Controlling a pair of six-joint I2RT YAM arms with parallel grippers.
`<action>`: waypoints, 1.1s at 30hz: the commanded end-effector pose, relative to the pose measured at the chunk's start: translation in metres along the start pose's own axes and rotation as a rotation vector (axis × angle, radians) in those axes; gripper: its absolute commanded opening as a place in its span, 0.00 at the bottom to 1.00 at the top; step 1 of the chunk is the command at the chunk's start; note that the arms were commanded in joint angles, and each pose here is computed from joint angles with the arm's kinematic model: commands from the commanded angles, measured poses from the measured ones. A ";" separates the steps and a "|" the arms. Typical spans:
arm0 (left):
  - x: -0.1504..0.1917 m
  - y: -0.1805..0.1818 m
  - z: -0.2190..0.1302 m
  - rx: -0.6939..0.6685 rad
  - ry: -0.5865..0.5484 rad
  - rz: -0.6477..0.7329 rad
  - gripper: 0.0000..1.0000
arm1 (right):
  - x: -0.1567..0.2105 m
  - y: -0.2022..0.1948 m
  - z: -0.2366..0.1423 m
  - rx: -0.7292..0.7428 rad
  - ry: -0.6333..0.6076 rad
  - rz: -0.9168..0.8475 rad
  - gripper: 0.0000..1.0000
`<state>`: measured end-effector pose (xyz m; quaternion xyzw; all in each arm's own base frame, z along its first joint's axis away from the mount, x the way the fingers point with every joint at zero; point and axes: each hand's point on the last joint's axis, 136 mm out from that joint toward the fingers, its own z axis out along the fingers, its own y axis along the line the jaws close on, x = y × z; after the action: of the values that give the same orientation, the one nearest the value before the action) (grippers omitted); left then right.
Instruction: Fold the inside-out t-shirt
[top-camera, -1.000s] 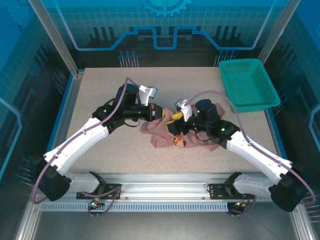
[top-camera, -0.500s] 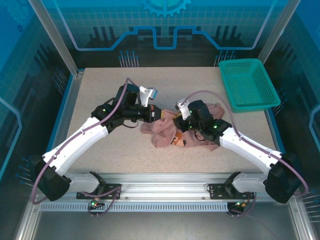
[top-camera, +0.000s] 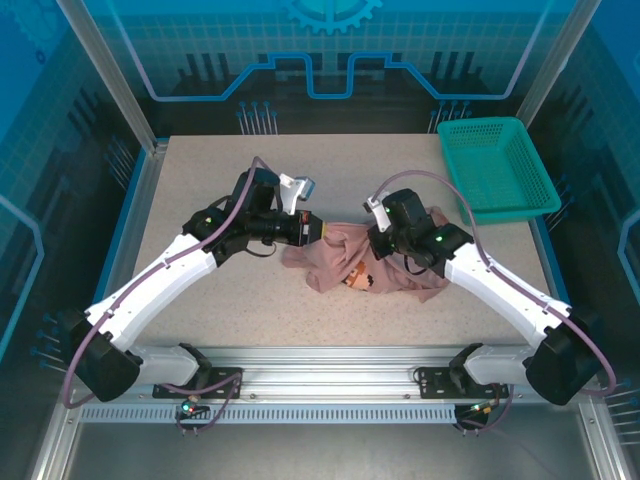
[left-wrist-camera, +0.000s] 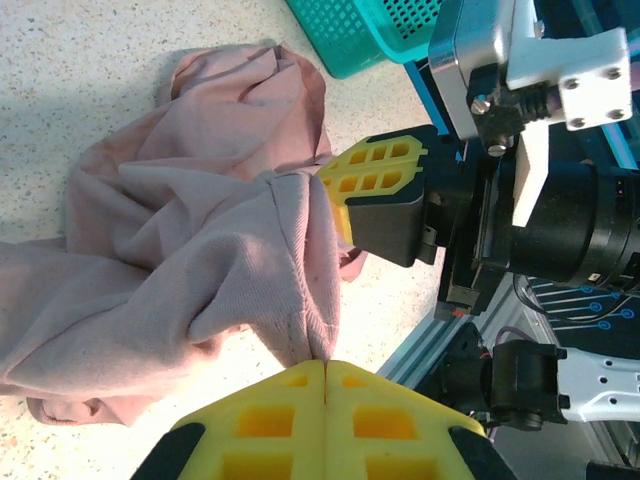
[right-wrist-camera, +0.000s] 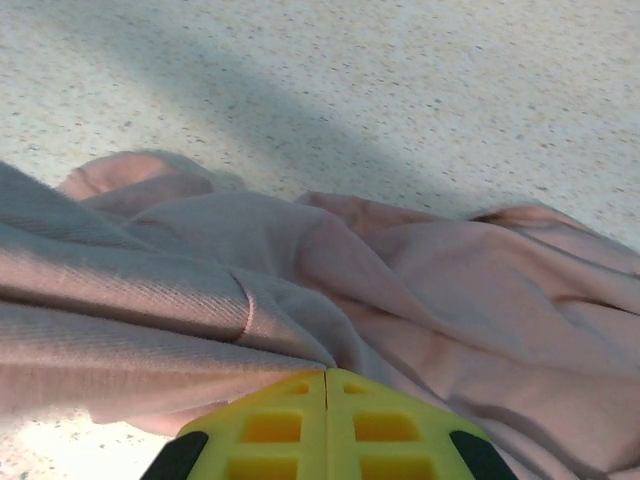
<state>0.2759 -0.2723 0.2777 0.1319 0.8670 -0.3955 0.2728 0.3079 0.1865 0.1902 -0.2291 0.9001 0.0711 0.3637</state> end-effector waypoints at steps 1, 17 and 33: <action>-0.013 -0.013 -0.004 0.049 -0.040 0.000 0.00 | 0.005 -0.027 -0.019 0.138 0.026 -0.006 0.00; -0.023 -0.014 -0.004 0.040 -0.072 -0.005 0.00 | -0.033 0.114 -0.072 -0.455 -0.378 -0.299 0.47; -0.032 0.027 -0.014 -0.149 -0.197 0.052 0.08 | -0.042 0.099 -0.030 -0.536 -0.286 -0.003 0.00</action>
<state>0.2936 -0.2681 0.2870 0.1119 0.8584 -0.3877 0.3167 0.2763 0.2833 0.2186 -0.3356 0.8040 0.2548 0.4195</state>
